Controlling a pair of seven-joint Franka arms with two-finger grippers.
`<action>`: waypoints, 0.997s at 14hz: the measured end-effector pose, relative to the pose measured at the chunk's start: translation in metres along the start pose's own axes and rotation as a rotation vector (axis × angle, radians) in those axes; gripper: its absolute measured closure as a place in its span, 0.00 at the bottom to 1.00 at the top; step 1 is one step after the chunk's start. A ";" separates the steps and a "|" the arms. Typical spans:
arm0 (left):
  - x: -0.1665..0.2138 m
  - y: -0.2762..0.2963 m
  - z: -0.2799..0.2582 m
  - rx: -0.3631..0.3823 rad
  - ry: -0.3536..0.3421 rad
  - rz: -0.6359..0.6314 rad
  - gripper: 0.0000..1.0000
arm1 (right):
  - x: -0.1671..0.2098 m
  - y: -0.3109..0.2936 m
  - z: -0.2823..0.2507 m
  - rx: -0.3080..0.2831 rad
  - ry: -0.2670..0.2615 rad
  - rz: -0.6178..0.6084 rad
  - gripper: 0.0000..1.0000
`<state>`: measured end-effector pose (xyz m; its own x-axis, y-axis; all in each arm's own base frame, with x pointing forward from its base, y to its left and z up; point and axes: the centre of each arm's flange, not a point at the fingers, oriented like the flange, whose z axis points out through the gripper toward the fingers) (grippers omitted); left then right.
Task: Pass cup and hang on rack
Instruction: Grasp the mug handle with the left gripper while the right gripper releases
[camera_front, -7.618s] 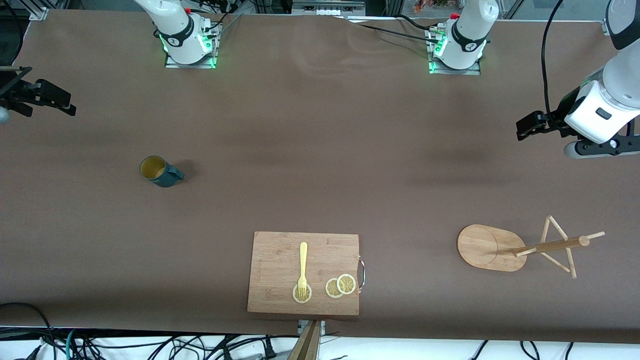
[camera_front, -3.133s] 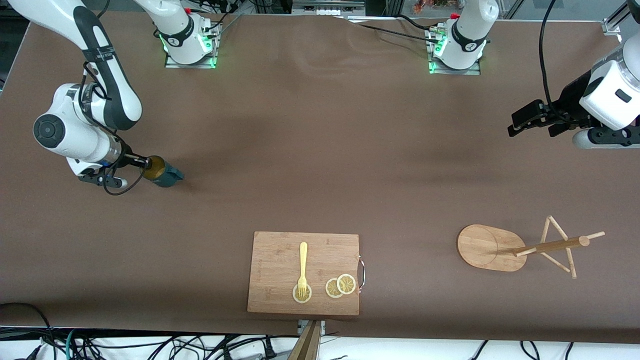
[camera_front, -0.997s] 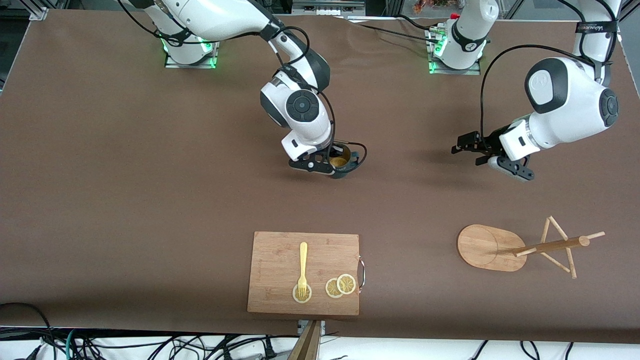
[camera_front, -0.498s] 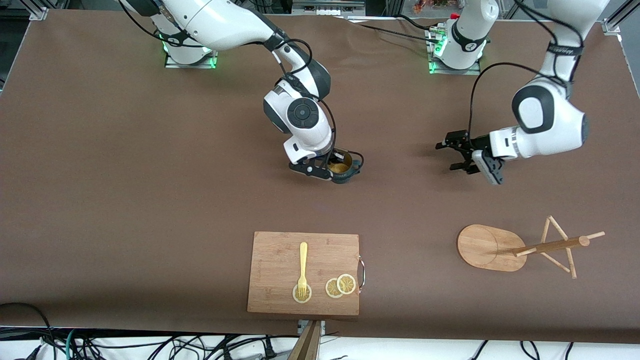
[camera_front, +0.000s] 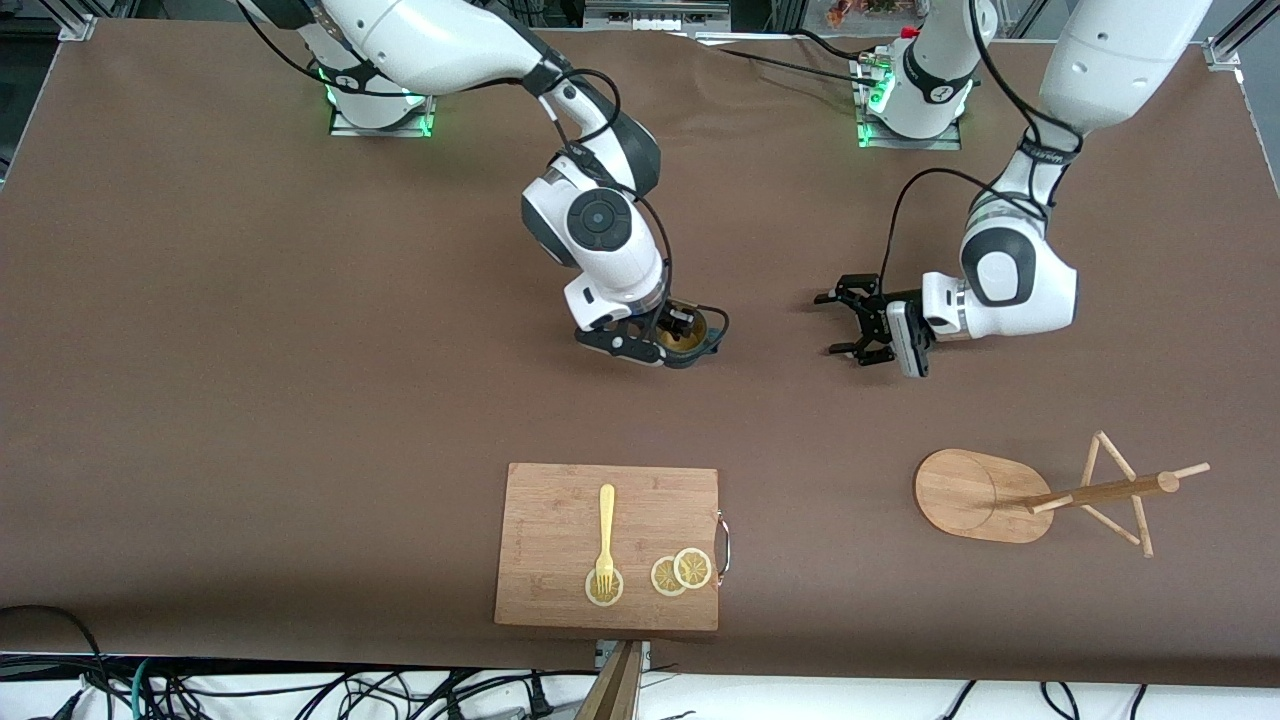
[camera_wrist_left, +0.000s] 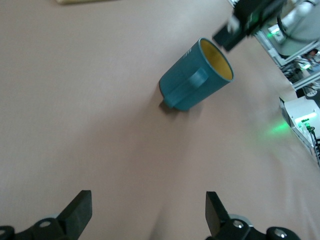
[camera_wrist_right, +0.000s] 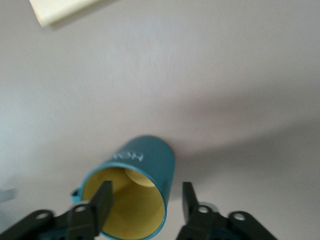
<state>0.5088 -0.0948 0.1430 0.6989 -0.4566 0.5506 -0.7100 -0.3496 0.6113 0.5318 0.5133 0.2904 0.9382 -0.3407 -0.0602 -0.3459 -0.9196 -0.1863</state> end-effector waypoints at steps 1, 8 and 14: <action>0.003 -0.007 0.009 -0.012 0.020 0.024 0.00 | 0.011 0.004 -0.018 -0.004 0.008 0.009 0.19; 0.046 -0.002 0.063 -0.098 0.159 0.242 0.00 | 0.095 0.088 -0.154 -0.201 0.024 -0.190 0.00; 0.036 0.001 0.089 -0.082 0.300 0.483 0.00 | 0.176 0.211 -0.248 -0.330 -0.019 -0.260 0.00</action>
<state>0.5257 -0.1846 0.1123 0.2997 -0.2921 0.9082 -0.9540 -0.0896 0.2860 0.6217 0.2109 0.4837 0.9936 -0.0881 -0.0712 -0.0787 -0.9889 0.1261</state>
